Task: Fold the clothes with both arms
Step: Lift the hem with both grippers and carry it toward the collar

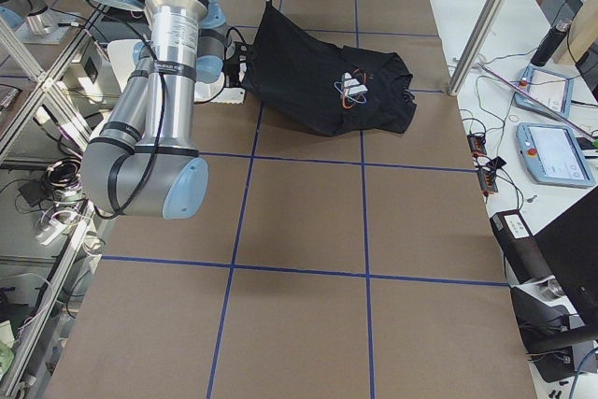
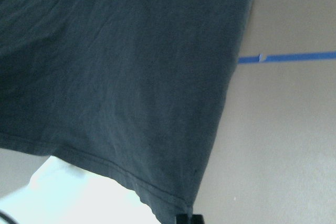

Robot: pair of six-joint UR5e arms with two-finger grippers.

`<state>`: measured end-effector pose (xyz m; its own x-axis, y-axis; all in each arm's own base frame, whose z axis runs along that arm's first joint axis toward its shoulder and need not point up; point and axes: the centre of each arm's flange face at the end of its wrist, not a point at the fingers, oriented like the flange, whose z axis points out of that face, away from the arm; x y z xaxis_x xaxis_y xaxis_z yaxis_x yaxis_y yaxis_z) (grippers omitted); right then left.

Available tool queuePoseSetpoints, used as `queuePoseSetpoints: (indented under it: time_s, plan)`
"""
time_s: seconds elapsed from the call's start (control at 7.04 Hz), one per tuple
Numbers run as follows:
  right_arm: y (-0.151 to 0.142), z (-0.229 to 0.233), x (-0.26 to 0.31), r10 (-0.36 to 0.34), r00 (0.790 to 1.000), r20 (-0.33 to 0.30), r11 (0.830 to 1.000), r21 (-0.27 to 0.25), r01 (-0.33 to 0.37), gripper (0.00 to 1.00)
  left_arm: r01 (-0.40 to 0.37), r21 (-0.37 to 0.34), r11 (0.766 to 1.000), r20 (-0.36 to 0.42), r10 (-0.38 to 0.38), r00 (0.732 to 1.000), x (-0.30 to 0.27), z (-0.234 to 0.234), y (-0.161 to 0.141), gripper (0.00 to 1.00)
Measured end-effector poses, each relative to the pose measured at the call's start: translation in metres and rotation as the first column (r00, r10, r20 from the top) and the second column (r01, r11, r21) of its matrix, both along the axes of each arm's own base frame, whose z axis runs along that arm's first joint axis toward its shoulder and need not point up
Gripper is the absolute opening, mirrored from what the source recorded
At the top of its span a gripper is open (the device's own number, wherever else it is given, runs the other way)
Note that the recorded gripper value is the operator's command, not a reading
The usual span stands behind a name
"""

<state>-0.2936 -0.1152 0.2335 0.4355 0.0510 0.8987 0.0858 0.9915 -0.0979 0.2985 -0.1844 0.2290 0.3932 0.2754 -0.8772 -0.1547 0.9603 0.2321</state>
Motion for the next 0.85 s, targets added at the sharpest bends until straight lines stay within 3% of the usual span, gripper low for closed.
queuePoseSetpoints:
  time_s: [0.14, 0.28, 0.43, 0.57, 0.85]
  plan:
    - [0.011, -0.011, 0.008, -0.058, 0.998, 0.027, 0.998, -0.009, 0.058, 0.0, -0.049, 0.0, 0.999, -0.022, 0.049, 0.999, -0.013, -0.01, 0.017, 0.0]
    - [0.011, -0.015, 0.012, -0.063, 0.997, 0.033, 0.998, -0.006, 0.063, 0.0, -0.071, 0.001, 0.997, -0.033, 0.071, 0.997, -0.02, -0.016, 0.025, 0.0]
    - [-0.001, -0.012, 0.015, -0.02, 1.0, 0.014, 1.0, 0.004, 0.02, 0.0, -0.06, 0.0, 0.998, -0.028, 0.06, 0.998, -0.016, -0.015, 0.021, 0.0]
    - [-0.024, -0.003, 0.018, 0.057, 0.998, -0.021, 0.998, 0.022, -0.057, 0.0, -0.014, 0.0, 1.0, -0.017, 0.014, 1.0, -0.001, -0.01, 0.003, 0.0]
    - [-0.08, 0.023, 0.011, 0.207, 0.975, -0.079, 0.976, 0.081, -0.201, 0.0, 0.152, 0.027, 0.988, 0.005, -0.152, 0.988, 0.042, -0.003, -0.077, 0.0]
